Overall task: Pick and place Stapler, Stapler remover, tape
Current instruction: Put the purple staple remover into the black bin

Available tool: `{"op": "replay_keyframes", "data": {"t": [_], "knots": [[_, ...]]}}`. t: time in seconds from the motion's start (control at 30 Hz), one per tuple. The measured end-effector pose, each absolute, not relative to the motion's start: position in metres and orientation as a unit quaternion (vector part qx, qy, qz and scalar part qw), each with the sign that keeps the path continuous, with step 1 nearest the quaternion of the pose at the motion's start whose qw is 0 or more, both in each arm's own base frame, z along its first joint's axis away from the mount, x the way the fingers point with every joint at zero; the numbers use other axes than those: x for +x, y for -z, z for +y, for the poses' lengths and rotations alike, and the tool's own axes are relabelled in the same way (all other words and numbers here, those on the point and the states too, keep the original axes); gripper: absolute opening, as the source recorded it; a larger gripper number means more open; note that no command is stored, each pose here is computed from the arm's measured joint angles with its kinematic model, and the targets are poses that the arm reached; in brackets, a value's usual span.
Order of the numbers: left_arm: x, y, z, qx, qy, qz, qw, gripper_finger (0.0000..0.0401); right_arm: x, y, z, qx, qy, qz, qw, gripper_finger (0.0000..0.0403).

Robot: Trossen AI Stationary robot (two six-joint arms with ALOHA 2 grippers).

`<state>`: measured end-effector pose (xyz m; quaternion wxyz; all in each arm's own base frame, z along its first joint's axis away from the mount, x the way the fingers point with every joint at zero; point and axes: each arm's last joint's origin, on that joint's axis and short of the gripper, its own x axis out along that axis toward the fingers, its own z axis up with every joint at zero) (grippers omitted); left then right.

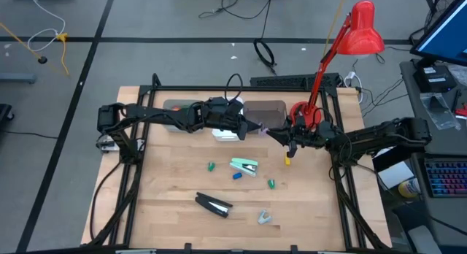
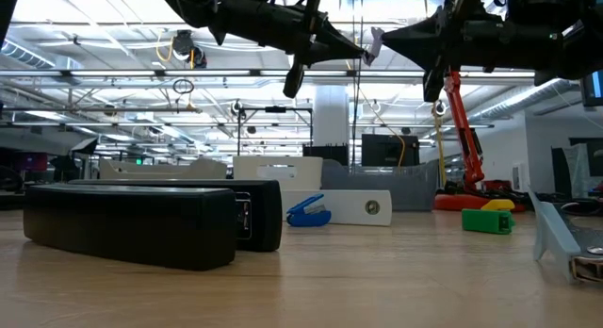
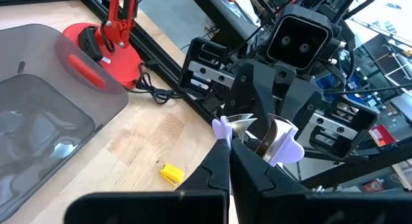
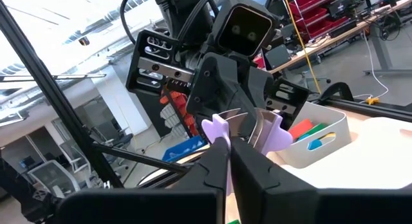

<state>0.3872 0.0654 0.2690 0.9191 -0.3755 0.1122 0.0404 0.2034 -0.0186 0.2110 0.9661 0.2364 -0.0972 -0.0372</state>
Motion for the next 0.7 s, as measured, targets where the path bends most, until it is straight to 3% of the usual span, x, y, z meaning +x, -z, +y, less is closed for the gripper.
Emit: {"op": "replay_keyframes", "data": {"t": [0.37, 0.7], "knots": [[0.3872, -0.2690, 0.0658, -0.368, -0.041, 0.112, 0.922, 0.0003, 0.2033, -0.2110, -0.0189, 0.234, 0.046, -0.099, 0.966, 0.0001], [0.3860, -0.2668, 0.0688, -0.317, -0.042, 0.124, 0.939, 0.0058, 0.2033, -0.2108, -0.0194, 0.235, 0.052, -0.099, 0.966, 0.0001]]}}
